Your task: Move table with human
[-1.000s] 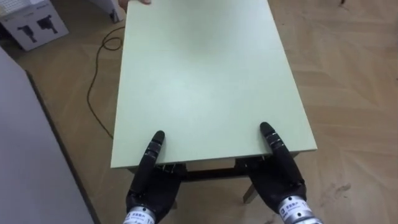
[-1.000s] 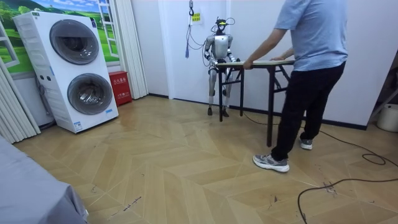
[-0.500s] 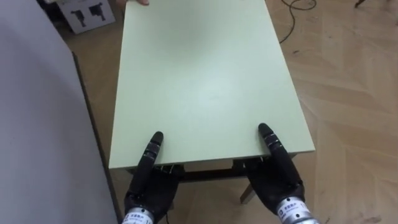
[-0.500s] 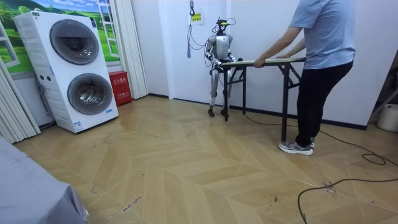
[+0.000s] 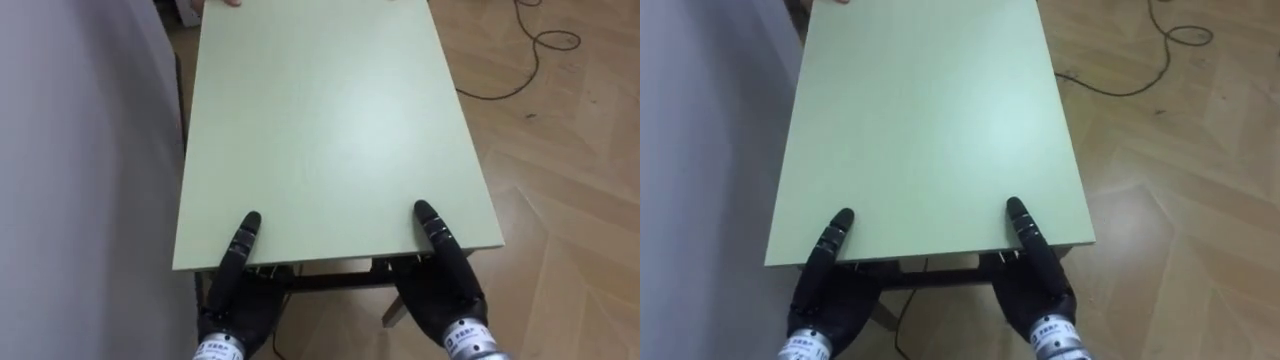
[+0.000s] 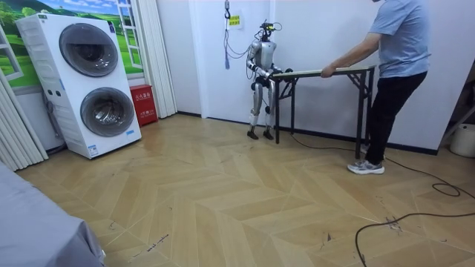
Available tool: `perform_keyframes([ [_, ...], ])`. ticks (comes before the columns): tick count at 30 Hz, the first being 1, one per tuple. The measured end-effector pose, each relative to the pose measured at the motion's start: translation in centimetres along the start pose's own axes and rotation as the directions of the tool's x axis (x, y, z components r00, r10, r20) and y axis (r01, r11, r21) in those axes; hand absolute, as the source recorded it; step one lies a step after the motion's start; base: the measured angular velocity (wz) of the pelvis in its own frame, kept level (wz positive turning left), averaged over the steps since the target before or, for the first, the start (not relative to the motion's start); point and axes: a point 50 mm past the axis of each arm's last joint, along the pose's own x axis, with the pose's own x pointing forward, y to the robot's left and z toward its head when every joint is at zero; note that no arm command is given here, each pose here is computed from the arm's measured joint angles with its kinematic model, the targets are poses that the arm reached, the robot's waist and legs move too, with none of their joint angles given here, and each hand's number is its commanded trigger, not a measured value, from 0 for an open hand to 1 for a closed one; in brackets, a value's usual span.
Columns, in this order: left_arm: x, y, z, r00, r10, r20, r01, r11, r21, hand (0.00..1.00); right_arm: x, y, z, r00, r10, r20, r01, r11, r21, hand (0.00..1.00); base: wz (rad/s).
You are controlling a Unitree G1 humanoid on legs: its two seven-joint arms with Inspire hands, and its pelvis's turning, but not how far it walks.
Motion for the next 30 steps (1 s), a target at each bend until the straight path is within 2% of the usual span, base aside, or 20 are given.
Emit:
perform_keyframes([
  [9, 0.1, -0.2, -0.4, 1.0, -0.005, -0.011, 0.005, 1.0, 0.007, 1.0, 0.0, 0.0, 0.2, 1.0, -0.005, -0.002, 0.005, 1.0, -0.002, 1.0, 0.35],
  [30, -0.4, 0.8, -0.6, 0.999, 0.04, -0.025, -0.039, 0.999, 0.011, 1.0, -1.0, -1.1, -0.3, 0.998, -0.056, -0.009, 0.056, 0.998, 0.023, 1.0, 0.1],
])
